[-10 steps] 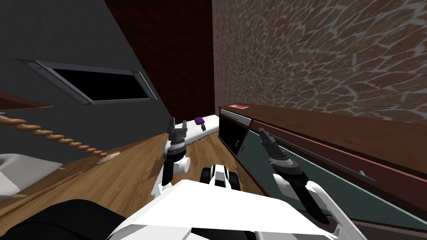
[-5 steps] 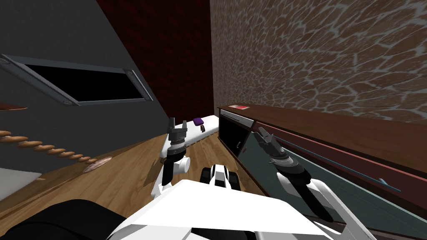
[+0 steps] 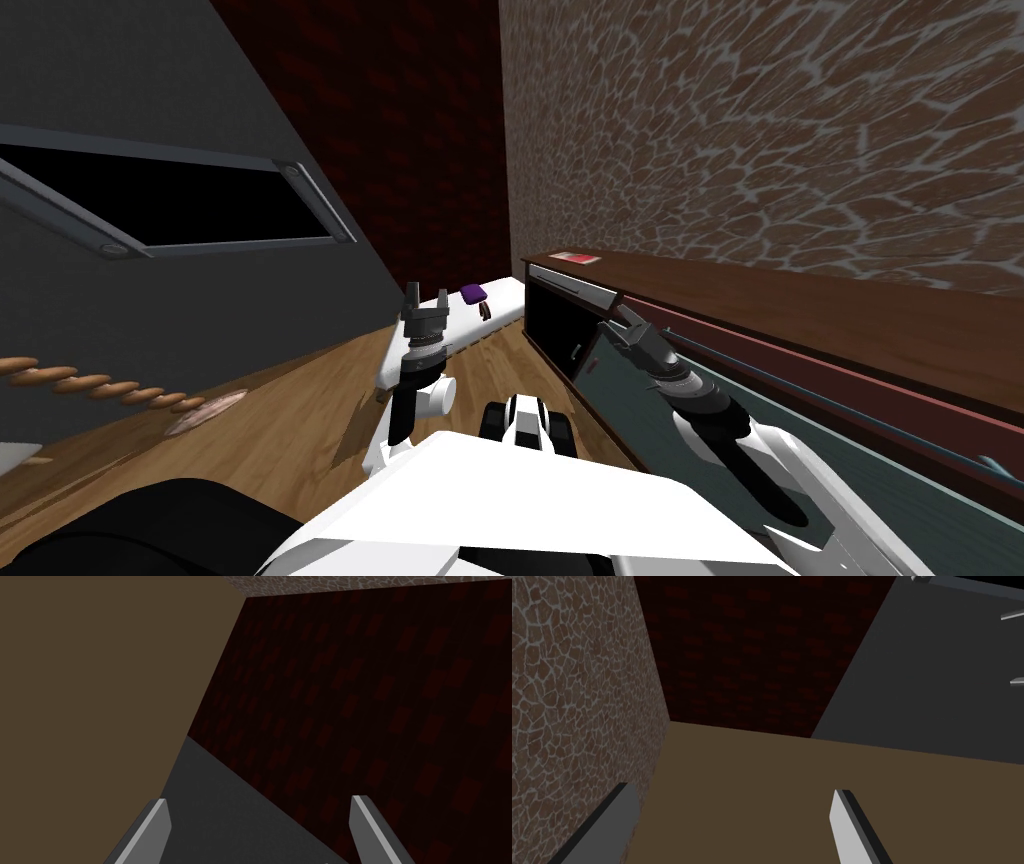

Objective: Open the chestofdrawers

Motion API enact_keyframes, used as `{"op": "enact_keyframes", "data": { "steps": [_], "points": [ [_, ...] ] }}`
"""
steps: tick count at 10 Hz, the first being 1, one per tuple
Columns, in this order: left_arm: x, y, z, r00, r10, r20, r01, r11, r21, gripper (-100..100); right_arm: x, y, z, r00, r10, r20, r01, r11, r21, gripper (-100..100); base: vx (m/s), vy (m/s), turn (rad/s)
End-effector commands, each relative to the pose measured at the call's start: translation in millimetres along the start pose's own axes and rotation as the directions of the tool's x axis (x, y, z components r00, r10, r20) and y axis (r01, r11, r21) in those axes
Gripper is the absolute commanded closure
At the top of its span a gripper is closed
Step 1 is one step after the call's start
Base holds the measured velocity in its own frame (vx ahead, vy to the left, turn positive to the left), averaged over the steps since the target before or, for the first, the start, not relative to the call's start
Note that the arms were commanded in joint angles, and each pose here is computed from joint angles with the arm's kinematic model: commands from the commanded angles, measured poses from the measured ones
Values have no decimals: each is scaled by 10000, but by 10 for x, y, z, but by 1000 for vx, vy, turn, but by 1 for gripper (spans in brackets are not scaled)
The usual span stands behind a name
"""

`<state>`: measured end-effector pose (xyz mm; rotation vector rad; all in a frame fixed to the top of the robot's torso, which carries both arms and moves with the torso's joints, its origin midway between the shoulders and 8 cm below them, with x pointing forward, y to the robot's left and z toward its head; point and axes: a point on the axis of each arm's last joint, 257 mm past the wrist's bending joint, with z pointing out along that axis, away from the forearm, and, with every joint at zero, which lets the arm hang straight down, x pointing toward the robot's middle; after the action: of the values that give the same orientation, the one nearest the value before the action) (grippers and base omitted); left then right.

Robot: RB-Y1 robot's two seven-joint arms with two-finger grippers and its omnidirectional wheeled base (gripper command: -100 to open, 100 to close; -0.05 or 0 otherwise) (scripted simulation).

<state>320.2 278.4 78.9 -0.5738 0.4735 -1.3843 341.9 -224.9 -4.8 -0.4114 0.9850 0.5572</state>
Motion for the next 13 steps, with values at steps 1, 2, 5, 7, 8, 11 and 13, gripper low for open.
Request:
{"op": "enact_keyframes", "data": {
  "steps": [1, 2, 5, 7, 8, 11, 13],
  "points": [
    [0, 0, 0, 10000, 0, 0, 0, 10000, -1, 0, 92, 7, -7, 9926, -1097, -519, 1077, 9933, -411, -100, 71, 56, -36],
    [0, 0, 0, 10000, 0, 0, 0, 10000, 0, 0, 128, -9, -17, 9794, -1868, -763, 1813, 9807, -738, -100, 71, 69, -77],
    [0, 0, 0, 10000, 0, 0, 0, 10000, 0, 0, 251, -29, -43, 9483, -2914, -1261, 2767, 9532, -1220, -100, 71, 57, -53],
    [0, 0, 0, 10000, 0, 0, 0, 10000, -1, 0, 336, -68, -72, 9117, -3792, -1582, 3538, 9202, -1673, -100, 84, 67, -57],
    [0, 0, 0, 10000, 0, 0, 0, 10000, 0, 0, 378, -119, -97, 8761, -4499, -1736, 4144, 8865, -2060, -100, 85, 82, -71],
    [0, 0, 0, 10000, 0, 0, 0, 10000, 0, 0, 508, -191, -152, 8129, -5431, -2102, 4876, 8321, -2642, -100, 72, 66, -55],
    [0, 0, 0, 10000, 0, 0, 0, 10000, 0, 0, 590, -274, -202, 7528, -6169, -2296, 5425, 7790, -3144, -100, 72, 65, -55]
  ]
}}
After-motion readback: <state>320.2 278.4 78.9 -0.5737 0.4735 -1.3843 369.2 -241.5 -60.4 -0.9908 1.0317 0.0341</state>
